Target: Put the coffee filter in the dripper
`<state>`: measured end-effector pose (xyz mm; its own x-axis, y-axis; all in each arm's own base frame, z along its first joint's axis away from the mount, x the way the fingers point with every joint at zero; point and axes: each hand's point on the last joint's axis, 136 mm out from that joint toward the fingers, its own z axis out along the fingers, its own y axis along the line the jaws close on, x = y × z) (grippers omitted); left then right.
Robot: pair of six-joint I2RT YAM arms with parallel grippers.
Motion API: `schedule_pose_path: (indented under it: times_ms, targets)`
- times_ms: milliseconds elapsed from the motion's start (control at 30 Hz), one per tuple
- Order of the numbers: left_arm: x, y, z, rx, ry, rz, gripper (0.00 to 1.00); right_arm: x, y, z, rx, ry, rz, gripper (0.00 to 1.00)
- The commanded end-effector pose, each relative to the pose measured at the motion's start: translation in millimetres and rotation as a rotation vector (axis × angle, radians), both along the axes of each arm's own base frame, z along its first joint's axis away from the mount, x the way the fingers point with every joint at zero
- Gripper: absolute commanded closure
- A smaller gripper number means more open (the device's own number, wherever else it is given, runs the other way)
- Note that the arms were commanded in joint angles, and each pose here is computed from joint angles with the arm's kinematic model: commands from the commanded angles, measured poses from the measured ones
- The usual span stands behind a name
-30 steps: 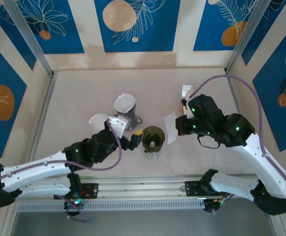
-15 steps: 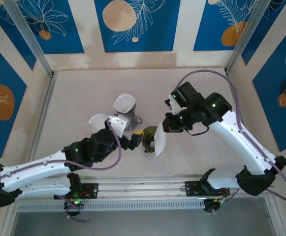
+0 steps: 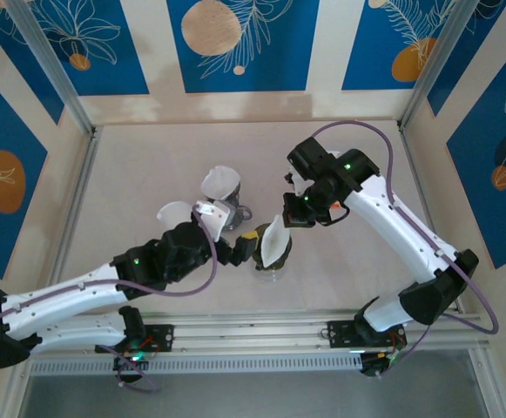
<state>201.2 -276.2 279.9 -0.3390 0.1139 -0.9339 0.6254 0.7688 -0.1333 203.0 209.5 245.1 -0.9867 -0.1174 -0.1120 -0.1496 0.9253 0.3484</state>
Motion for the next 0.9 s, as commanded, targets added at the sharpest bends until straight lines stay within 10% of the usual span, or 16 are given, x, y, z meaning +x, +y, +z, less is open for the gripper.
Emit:
schedule_pose_path:
  times_ms: [0,867]
  targets:
    - [0.5,-7.5,3.0,-0.069,0.108,-0.058,0.00,6.6,1.2,0.3,-0.035,-0.036,0.027,1.00]
    - [8.4,-28.6,-10.5,-0.244,0.310,-0.189,0.15,7.0,-4.0,-7.7,-0.107,-0.157,0.141,1.00]
